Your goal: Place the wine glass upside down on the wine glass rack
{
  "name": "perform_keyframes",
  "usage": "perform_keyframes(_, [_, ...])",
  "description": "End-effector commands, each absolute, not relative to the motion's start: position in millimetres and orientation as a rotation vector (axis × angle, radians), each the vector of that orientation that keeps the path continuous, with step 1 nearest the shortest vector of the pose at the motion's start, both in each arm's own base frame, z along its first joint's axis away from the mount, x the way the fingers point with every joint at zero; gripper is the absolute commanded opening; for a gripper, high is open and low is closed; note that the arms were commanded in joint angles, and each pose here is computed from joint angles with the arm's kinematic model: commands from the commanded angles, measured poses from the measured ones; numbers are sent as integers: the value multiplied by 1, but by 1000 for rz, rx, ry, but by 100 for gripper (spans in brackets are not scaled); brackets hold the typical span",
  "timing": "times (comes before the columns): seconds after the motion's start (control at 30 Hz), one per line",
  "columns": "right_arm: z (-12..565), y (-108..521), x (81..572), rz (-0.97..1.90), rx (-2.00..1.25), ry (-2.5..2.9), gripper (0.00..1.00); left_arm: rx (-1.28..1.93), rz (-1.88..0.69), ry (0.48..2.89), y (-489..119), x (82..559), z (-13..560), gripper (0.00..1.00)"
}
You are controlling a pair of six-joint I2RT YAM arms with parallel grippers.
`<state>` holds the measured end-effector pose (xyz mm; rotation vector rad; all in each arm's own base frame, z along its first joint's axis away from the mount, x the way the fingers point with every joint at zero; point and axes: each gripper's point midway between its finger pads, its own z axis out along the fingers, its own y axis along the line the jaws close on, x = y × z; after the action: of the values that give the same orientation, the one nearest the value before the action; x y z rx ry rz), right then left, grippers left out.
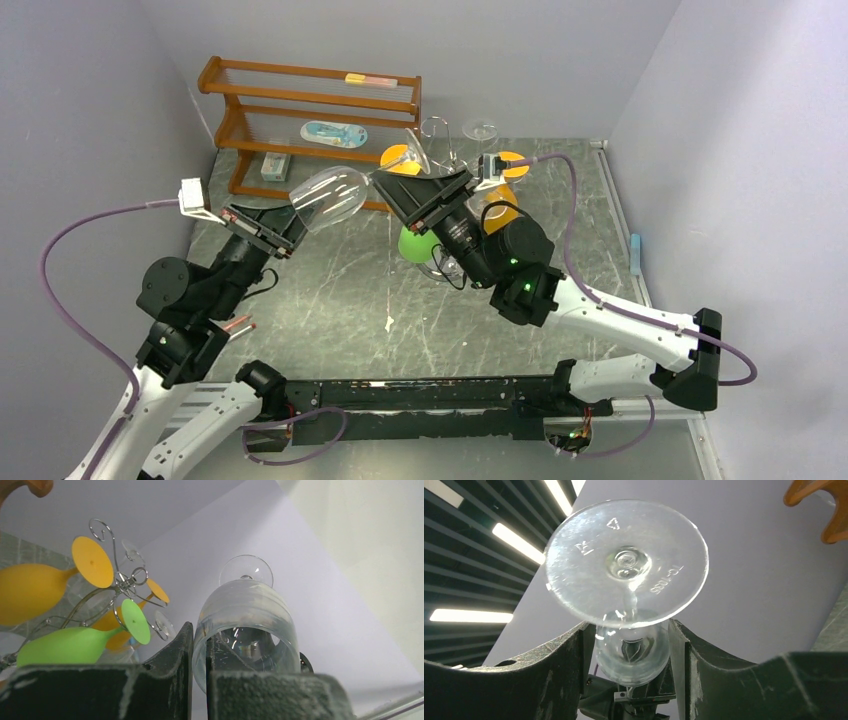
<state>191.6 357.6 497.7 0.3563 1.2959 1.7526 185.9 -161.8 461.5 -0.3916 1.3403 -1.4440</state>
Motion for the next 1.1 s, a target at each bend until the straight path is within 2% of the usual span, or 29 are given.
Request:
perform_keyframes(0.0, [508,355,197,1739,408,1263,57,-315,-1546,1272,-170,174,483,5])
perform_keyframes(0.4, [524,352,196,1753,392,1197,30,-252,-1611,1301,-183,168,477,5])
perform_keyframes(0.47, [525,352,196,1753,385,1188,21,-245,-1621,1307,-184,167,475,5])
perform_keyframes(0.53, [526,351,195,1749,379,1183,5,-242,-1621,1316,-184,165,473,8])
perform_keyframes(0.57, [525,350,195,1746,378,1183,0,-243,-1616,1322,-184,164,471,12])
perform_keyframes(0.63, [526,348,194,1736,368,1175,0,-247,-1591,1337,-181,164,467,22])
perform_keyframes(0.8, [525,334,192,1673,332,1150,0,-334,-1446,1418,-162,167,440,71])
perform_keyframes(0.87, [522,328,191,1626,304,1150,0,-342,-1349,1479,-153,166,422,84])
perform_keyframes(0.93, [518,322,190,1577,271,1156,0,-350,-1248,1566,-144,163,402,90])
perform_keyframes(1.07, [511,312,185,1477,169,1164,0,-349,-1102,1634,-122,153,383,94])
